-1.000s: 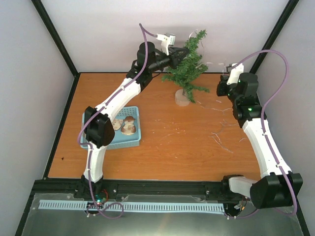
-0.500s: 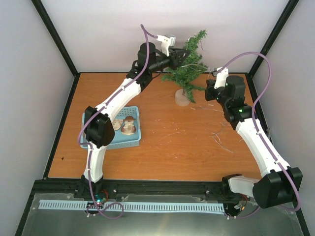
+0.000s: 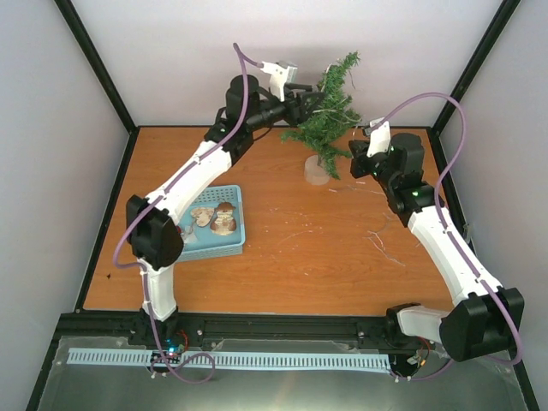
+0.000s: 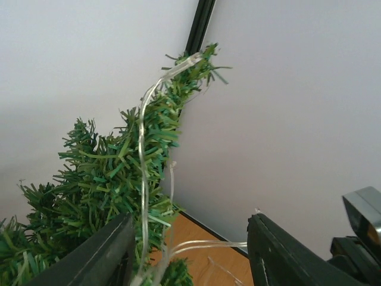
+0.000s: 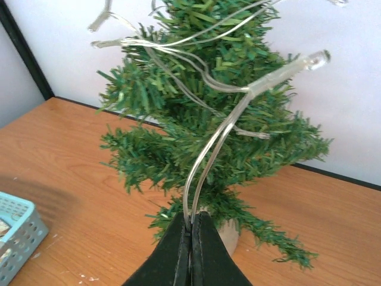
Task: Decorate the small christmas tree
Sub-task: Wrap the decoration item around the Christmas tree.
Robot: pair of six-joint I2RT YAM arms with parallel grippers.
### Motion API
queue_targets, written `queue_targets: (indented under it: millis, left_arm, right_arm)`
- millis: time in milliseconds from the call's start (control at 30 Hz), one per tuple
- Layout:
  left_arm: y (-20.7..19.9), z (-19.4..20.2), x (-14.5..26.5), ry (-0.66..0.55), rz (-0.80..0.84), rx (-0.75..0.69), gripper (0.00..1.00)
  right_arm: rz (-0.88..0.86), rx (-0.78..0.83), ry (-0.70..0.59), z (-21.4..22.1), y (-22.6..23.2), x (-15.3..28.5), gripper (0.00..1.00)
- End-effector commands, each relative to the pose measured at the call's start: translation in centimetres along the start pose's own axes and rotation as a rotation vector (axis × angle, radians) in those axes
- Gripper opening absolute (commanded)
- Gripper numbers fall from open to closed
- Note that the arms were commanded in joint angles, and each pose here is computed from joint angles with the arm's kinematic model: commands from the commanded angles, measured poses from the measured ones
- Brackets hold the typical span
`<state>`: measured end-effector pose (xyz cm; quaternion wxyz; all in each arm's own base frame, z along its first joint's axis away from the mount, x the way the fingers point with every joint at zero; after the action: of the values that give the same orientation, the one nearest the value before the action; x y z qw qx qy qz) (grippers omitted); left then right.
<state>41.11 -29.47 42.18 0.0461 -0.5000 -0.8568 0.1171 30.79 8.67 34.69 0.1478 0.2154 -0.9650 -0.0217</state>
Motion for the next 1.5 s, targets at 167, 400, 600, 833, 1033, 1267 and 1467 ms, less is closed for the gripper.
queue_targets:
  millis: [167, 400, 600, 833, 1033, 1267, 1467]
  left_arm:
    - [-2.1, 0.3, 4.5, 0.004, -0.014, -0.128, 0.53]
    - [-3.6, 4.6, 7.9, 0.026, 0.019, -0.193, 0.50]
    - [-4.6, 7.8, 8.1, 0.040, 0.105, -0.222, 0.50]
    - [-6.0, 9.7, 5.9, 0.026, 0.231, -0.265, 0.53]
    - [-6.6, 10.8, 4.5, 0.016, 0.292, -0.241, 0.53]
    - [-6.1, 12.9, 3.3, 0.036, 0.283, -0.220, 0.53]
    - [-5.5, 13.4, 1.8, 0.018, 0.288, -0.221, 0.53]
  right_arm:
    - [-0.169, -0.025, -0.048, -0.6, 2.3, -1.0, 0.03]
    - [-0.240, -0.092, -0.079, -1.1, 2.9, -1.2, 0.03]
    - [-0.266, -0.150, -0.077, -1.0, 3.1, -1.1, 0.03]
    - [-0.302, -0.237, -0.076, -0.9, 3.4, -0.9, 0.03]
    - [-0.322, -0.281, -0.103, -0.9, 3.4, -0.6, 0.03]
    - [-0.349, -0.340, -0.143, -1.3, 3.6, -0.2, 0.03]
    - [-0.375, -0.385, -0.164, -1.7, 3.8, 0.1, 0.03]
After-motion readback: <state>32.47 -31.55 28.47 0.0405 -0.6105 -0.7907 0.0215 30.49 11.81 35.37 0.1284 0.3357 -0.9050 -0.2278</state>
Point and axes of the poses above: each gripper's point midway between its finger pads, its own x axis back along the fingers, its own y axis along the line the jaws close on, z = x × y, the point moved 10 cm from there along x, back along the fingers, and after that the axes turned 3 degrees about -x, right-handed, at the moved point
